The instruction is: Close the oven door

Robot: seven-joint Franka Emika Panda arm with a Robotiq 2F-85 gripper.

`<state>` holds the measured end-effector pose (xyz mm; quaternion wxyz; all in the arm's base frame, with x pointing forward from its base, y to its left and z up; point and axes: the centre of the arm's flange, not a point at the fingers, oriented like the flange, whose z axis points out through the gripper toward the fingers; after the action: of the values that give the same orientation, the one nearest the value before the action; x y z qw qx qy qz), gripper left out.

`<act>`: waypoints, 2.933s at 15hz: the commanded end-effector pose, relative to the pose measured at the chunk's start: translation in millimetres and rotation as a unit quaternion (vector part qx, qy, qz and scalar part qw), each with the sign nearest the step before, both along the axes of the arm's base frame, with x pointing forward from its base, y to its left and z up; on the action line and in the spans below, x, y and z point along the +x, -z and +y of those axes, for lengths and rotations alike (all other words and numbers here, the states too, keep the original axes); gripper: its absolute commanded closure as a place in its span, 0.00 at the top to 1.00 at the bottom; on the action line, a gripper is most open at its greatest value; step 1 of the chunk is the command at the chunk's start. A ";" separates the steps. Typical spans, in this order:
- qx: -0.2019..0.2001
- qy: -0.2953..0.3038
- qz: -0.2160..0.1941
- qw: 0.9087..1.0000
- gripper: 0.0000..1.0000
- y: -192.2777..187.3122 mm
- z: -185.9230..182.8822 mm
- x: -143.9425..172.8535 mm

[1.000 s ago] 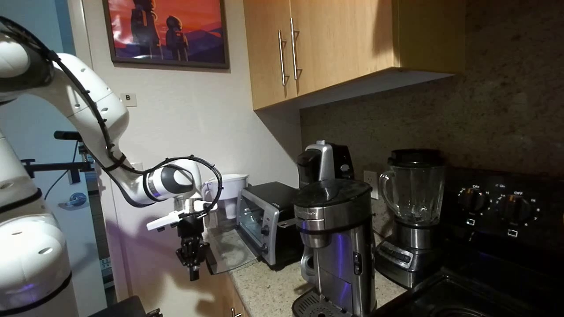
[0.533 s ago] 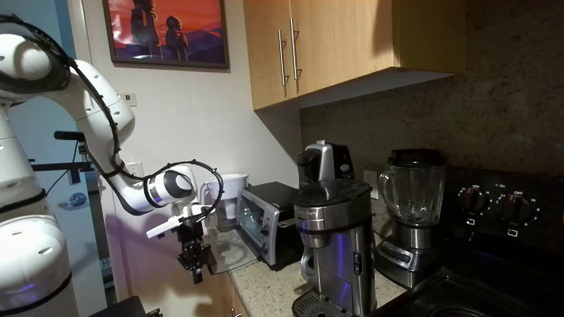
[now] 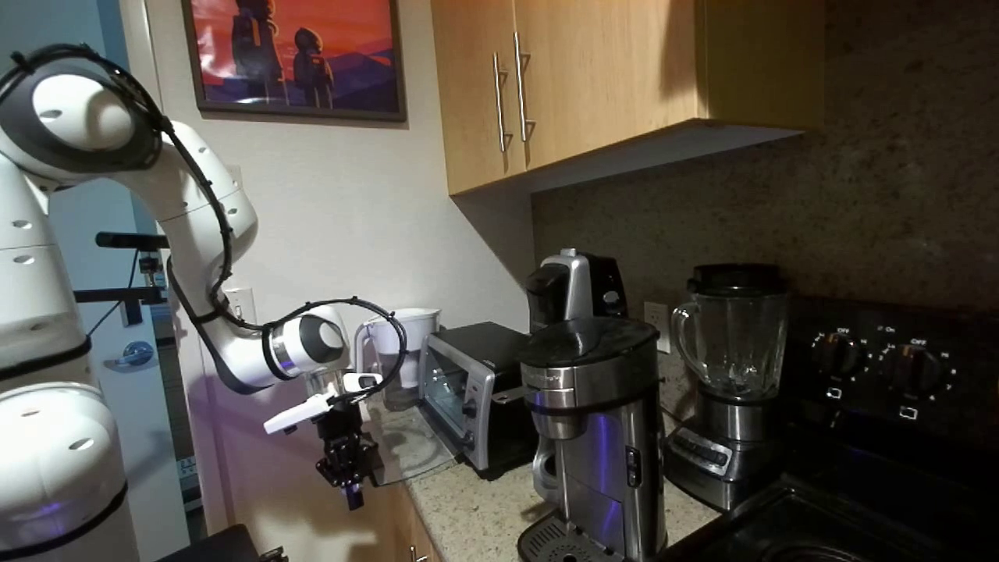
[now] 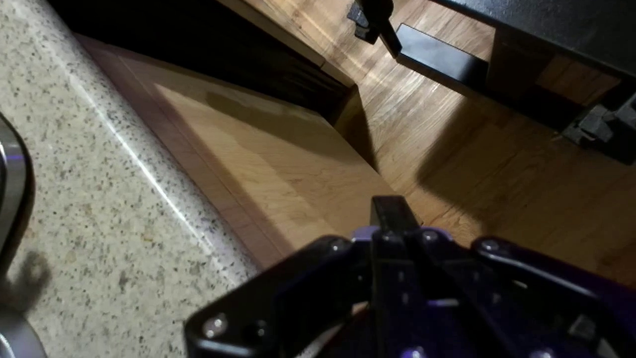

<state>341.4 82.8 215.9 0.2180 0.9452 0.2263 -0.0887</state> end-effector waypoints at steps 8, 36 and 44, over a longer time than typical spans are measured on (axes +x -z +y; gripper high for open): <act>-0.024 -0.066 -0.034 0.997 0.00 26.7 15.2 19.4; -0.061 -0.202 -0.058 0.976 0.00 8.8 41.4 6.5; -0.058 -0.227 -0.095 0.967 0.00 -19.8 39.5 -9.0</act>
<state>338.4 128.6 205.7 0.2998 0.8614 0.4101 -0.0020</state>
